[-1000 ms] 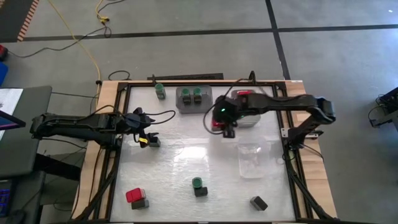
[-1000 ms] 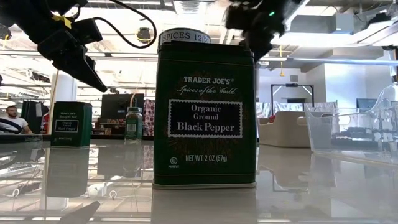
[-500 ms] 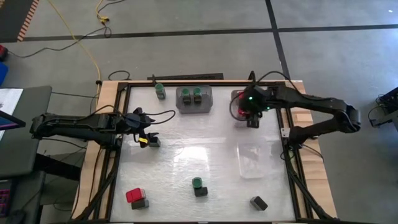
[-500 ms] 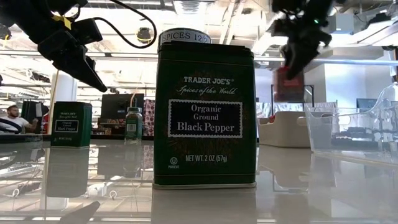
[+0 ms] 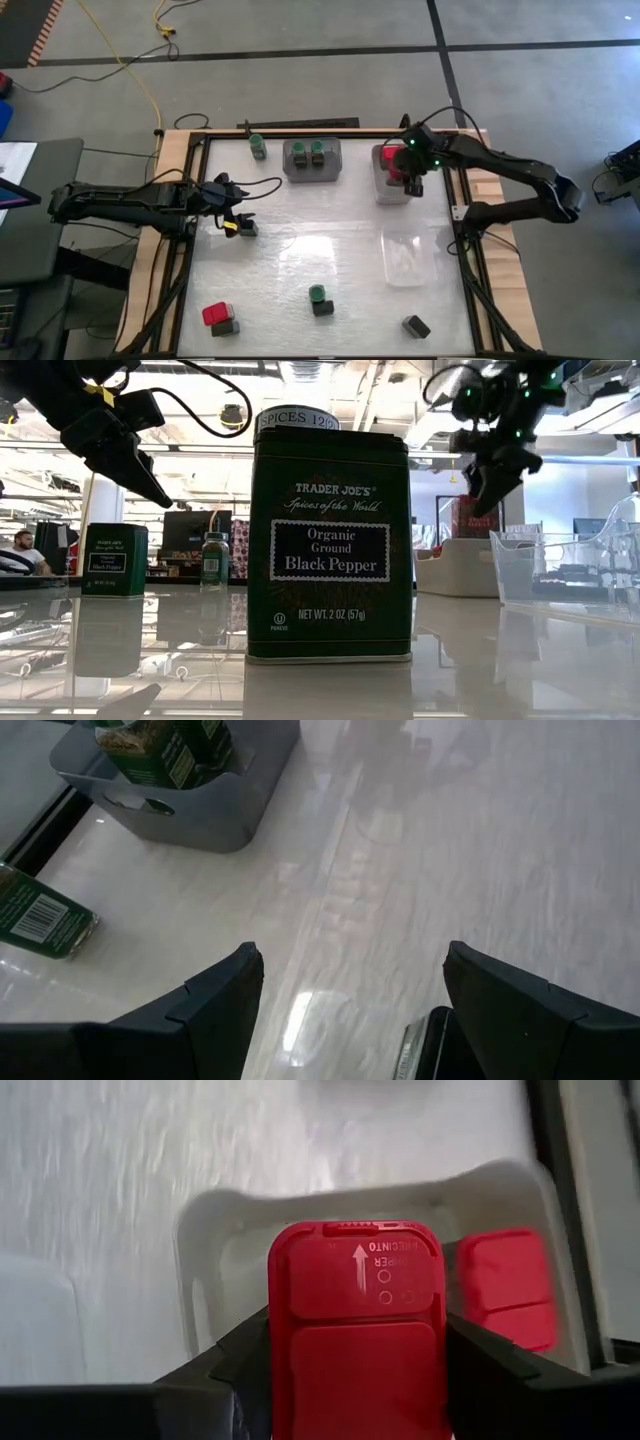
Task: Sort spices by type
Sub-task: Put the center red seasoning can into the gray bin
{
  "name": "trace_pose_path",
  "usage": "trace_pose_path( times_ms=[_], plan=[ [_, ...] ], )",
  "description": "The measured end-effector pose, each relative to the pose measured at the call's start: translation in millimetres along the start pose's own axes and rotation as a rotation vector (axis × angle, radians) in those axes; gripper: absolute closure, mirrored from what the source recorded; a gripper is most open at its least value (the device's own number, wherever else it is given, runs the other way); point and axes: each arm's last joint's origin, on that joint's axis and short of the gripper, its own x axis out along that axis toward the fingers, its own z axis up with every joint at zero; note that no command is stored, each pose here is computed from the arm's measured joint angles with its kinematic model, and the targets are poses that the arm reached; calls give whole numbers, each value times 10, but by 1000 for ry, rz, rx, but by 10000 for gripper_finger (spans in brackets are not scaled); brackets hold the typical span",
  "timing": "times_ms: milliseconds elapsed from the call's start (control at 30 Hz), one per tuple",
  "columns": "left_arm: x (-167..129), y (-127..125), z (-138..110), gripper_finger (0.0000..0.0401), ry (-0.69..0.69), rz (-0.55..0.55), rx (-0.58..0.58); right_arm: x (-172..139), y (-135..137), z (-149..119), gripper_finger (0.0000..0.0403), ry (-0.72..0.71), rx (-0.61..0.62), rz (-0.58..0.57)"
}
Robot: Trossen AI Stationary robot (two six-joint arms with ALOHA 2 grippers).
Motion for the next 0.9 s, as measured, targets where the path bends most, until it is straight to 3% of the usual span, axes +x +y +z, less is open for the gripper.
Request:
trace_pose_path(
  times_ms=[333, 900],
  plan=[
    [0, 0, 1, 103, -1, 0, 7, 426, -48, -176, 165, 30, -88, 8],
    [0, -1, 12, 103, -12, -1, 19, 630, -292, -277, 165, 23, -81, 46]
  ],
)
